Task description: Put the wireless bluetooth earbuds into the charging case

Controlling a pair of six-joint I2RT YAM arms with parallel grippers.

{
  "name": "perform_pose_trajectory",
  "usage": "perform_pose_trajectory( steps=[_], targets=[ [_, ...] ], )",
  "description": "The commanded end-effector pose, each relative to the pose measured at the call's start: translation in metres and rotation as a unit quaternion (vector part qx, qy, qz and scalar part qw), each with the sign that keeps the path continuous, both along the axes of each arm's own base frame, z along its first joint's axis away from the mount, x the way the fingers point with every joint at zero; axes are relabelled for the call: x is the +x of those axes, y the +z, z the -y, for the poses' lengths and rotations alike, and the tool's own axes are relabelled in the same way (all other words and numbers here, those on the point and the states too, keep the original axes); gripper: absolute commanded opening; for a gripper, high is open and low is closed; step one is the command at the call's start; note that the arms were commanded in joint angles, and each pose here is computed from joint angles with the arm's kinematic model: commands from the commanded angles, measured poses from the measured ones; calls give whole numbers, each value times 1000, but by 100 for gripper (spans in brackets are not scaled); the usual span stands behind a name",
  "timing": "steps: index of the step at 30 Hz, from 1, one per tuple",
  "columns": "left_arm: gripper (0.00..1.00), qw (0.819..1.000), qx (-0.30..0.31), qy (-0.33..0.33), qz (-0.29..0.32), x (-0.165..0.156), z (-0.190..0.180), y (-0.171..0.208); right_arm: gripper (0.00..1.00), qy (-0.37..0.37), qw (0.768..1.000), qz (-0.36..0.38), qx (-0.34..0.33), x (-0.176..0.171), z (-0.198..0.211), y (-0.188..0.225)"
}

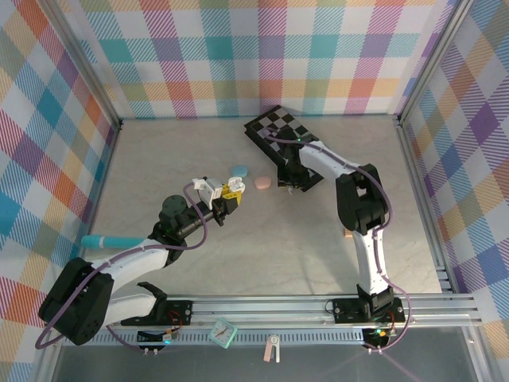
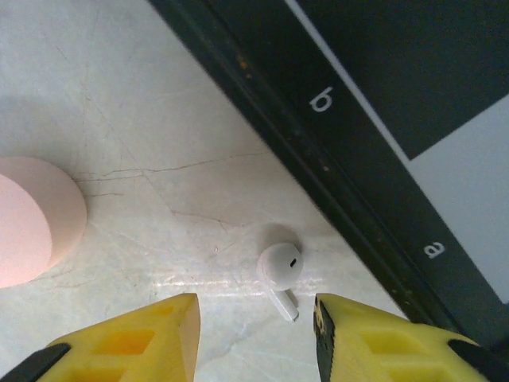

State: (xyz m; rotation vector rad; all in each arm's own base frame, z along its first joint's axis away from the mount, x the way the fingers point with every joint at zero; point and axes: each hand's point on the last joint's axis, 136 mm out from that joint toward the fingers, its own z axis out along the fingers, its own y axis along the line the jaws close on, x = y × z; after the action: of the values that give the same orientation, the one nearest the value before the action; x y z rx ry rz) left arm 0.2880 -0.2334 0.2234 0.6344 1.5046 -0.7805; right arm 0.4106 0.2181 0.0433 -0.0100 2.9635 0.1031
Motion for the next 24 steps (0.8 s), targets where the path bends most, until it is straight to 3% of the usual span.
perform_pose_trajectory(
  steps=[1,14,24],
  targets=[
    [0,1000,-1,-7,24,-2,0,10,41,12,1000,0,-20,-7,-4,-31],
    [0,1000,-1,-5,28,-6,-4,15,37,18,1000,-3,-18,-28,-7,-31],
    [0,1000,-1,-5,30,-7,-4,19,37,39,999,21,15,-45,-22,11]
  ],
)
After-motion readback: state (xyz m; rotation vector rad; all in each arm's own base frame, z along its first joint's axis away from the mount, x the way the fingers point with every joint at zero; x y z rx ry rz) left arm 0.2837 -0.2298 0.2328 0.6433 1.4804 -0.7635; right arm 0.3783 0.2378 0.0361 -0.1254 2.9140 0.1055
